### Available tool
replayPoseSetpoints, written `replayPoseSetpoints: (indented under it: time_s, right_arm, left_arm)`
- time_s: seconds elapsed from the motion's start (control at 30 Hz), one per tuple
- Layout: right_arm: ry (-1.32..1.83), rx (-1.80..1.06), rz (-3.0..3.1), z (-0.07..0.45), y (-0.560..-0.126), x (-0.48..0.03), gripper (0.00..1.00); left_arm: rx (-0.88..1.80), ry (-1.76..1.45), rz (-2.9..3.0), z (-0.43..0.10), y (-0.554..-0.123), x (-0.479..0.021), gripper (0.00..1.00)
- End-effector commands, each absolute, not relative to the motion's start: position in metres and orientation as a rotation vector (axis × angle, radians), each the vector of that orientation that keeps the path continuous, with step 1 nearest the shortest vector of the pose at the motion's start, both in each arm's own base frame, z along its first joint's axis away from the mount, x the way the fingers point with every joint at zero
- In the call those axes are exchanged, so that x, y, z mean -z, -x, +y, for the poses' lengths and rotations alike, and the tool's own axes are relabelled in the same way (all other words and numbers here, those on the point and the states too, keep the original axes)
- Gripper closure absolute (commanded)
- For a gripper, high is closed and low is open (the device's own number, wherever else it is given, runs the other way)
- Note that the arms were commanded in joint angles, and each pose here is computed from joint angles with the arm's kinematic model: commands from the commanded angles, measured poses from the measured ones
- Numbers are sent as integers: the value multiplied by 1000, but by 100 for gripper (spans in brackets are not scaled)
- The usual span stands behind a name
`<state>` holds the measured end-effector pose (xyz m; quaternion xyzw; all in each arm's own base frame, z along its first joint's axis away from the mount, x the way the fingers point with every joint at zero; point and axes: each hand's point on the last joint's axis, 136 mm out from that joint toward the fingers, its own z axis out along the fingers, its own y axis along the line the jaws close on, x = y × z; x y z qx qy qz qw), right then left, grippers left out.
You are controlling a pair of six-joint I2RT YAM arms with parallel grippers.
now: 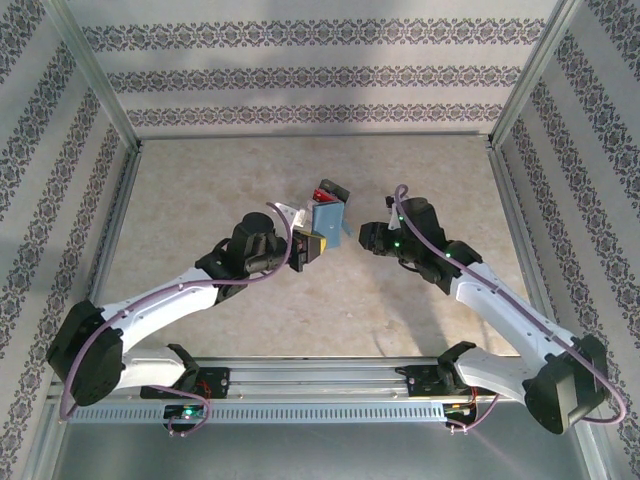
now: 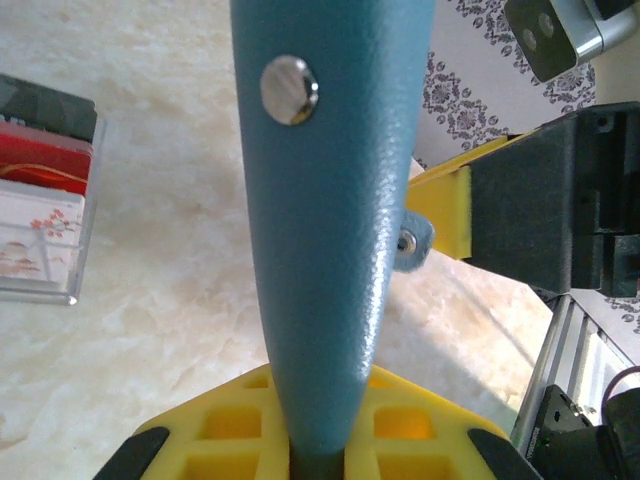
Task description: Take the credit cards out of the card holder
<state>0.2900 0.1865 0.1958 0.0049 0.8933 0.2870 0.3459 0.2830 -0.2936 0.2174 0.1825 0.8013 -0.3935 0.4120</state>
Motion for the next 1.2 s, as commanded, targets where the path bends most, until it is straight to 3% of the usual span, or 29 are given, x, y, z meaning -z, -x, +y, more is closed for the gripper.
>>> replayPoseSetpoints:
  time_s: [0.0,0.33,1.07,1.17]
  right_arm:
    - [151,-862,2228,199,-279,-215,58]
    - [417,-1155,1884,225,-246,-288,23]
    - [487,-1269,1897,236,-236,-280,28]
    - [504,-1291,1879,237,-233,-283,34]
  left_arm:
    - [969,-558,1963,-290,-278,-242,100]
    - [977,-806,1962,-293,-251,-250,100]
    - [1212,-972,1808,-306,-211,-275,100]
    - [1224,-984,1799,-306,-208,-277,100]
